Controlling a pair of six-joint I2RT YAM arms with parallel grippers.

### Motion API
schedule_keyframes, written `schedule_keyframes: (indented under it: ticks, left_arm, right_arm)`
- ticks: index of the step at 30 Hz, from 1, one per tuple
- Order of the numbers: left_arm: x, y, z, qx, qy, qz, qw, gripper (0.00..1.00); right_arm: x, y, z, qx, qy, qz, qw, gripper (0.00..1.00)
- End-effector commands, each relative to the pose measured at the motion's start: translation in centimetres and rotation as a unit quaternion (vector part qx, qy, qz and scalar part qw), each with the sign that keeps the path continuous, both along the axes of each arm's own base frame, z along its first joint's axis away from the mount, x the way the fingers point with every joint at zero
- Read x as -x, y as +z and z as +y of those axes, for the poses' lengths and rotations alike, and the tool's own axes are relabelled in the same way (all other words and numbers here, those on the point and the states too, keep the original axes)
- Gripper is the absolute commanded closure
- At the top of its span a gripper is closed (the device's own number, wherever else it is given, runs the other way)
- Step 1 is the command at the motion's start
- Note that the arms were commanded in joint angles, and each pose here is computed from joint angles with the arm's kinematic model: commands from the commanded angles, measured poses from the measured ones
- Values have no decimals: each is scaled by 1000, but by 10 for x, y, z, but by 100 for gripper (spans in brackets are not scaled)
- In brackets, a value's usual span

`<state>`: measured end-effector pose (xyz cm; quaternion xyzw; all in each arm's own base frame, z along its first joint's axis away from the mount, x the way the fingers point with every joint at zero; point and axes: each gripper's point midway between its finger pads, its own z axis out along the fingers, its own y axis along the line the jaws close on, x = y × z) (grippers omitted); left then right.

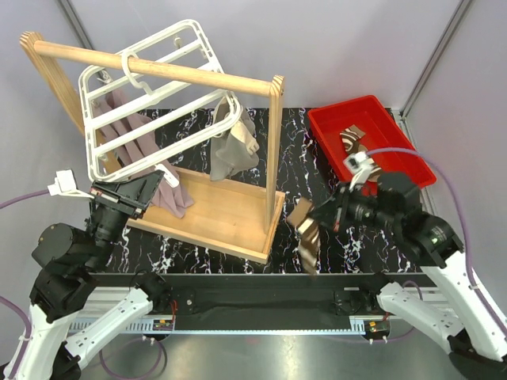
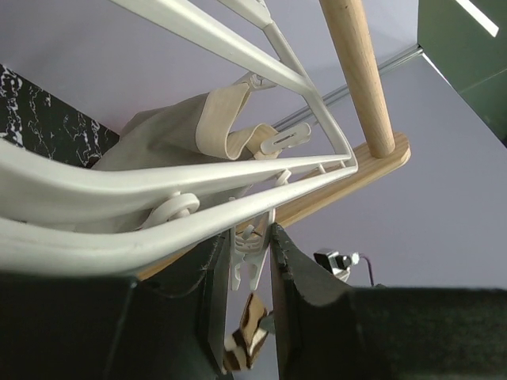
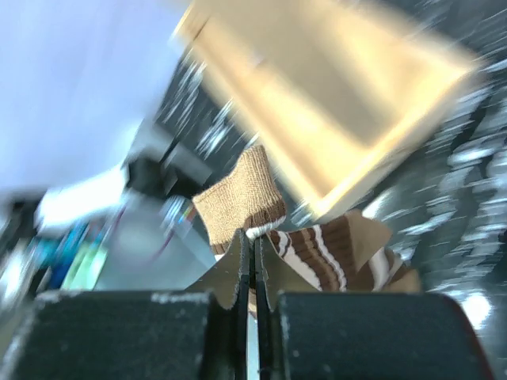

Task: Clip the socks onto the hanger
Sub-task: Clamp the sock onto the hanger.

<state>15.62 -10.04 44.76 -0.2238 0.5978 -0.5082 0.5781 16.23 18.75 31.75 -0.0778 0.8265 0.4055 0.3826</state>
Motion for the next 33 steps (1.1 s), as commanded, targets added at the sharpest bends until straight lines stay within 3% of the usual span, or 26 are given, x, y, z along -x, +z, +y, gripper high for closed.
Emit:
schedule_keyframes:
  ticks: [1, 5, 7, 10, 12, 16, 24, 33]
  left_arm:
    - [-1, 4, -8, 5, -16, -5, 1000, 100]
    - [-2, 2, -6, 8, -11, 1, 1000, 100]
    - [-1, 2, -6, 9, -10, 3, 1000, 100]
    - [-2, 1, -5, 10, -9, 7, 1000, 100]
    - [-2, 1, -5, 10, -9, 8, 1000, 100]
    - [-3, 2, -6, 9, -9, 9, 1000, 100]
    - [-3, 2, -7, 9, -12, 8, 1000, 100]
    - [-1, 1, -8, 9, -17, 7, 1000, 100]
  right_arm:
    - [40, 15, 44, -70, 110, 15, 991, 100]
    - [64, 30, 94, -94, 183, -15, 978, 100]
    - [74, 23, 129, -67, 210, -26, 975, 100]
    - [71, 46, 167, -73, 204, -84, 973, 100]
    - [65, 79, 185, -126, 192, -124, 965, 100]
    - [47, 96, 218, -119, 185, -162, 962, 100]
    - [20, 115, 249, -103, 147, -178, 968, 100]
    - [16, 124, 257, -114, 148, -181, 966, 100]
